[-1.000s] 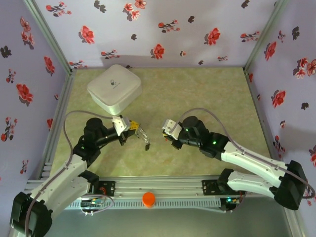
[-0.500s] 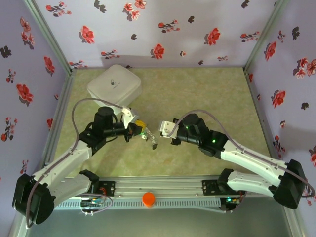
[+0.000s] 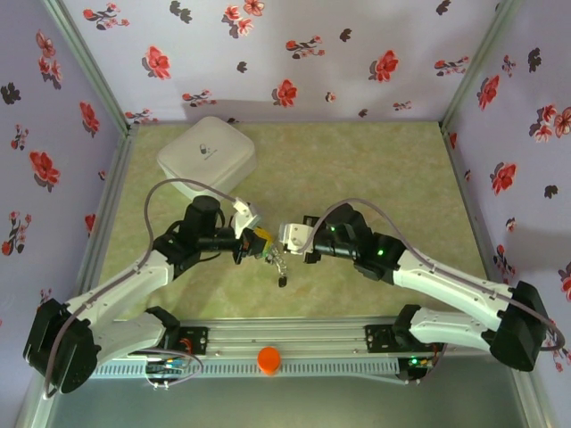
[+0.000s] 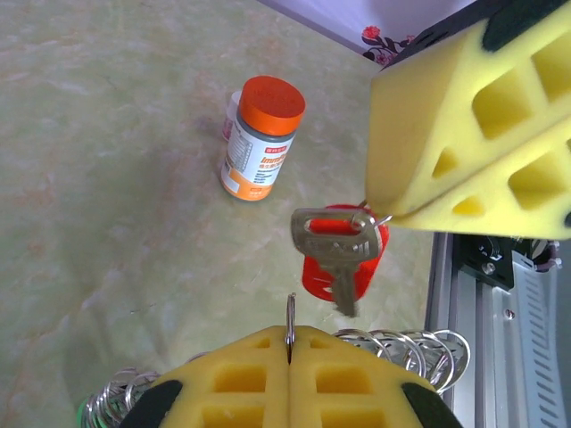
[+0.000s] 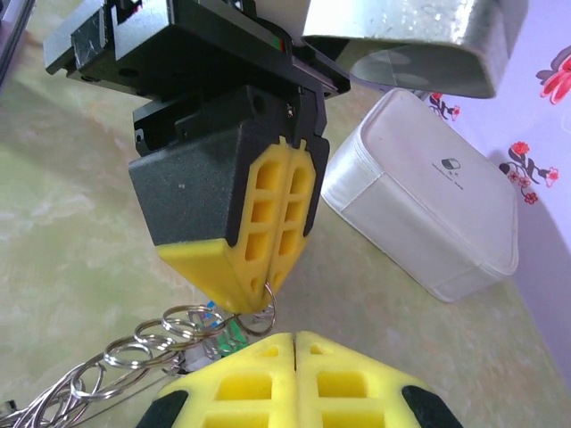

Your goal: Put the keys on the keyring

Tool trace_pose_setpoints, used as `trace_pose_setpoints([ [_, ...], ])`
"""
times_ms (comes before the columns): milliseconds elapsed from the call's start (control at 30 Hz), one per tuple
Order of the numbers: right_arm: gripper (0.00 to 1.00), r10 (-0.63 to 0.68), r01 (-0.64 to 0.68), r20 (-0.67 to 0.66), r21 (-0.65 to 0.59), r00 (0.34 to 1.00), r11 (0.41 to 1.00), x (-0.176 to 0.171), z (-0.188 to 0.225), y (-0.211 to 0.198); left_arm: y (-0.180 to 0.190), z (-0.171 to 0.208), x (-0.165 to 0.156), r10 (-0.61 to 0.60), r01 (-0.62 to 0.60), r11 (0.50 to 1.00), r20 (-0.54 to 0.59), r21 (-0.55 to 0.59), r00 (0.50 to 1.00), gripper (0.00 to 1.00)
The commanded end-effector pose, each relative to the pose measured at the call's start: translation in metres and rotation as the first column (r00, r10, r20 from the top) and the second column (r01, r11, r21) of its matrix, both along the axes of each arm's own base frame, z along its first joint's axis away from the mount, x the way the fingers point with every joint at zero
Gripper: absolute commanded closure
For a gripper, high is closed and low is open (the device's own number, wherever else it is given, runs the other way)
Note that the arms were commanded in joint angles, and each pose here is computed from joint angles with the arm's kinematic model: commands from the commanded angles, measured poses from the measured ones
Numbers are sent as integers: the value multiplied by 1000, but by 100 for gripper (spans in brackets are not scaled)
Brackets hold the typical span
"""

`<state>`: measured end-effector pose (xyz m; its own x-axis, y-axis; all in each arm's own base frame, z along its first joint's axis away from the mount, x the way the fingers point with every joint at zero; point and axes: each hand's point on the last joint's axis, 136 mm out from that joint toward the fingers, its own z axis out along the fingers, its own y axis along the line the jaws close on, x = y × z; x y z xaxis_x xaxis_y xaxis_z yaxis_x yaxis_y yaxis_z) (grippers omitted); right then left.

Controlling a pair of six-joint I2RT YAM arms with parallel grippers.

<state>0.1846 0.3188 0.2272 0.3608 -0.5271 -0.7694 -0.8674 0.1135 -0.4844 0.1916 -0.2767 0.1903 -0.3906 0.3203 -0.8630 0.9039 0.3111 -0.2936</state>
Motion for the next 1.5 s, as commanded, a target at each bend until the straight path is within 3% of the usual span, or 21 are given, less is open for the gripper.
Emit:
trace_pose_setpoints([
  [0,100,56,-56,7,1,998,998,-7,8,7,-8,17,0,-20,20,999,12,-39,1000,100],
  [667,100,-51,57,72,-90,996,994,12,-16,5,-11,12,-1,-16,15,999,-37,-35,999,100],
  [1467,100,8,-7,10,-89,1000,996,1,-27,12,-11,15,-1,-19,18,999,-18,-42,1000,100],
])
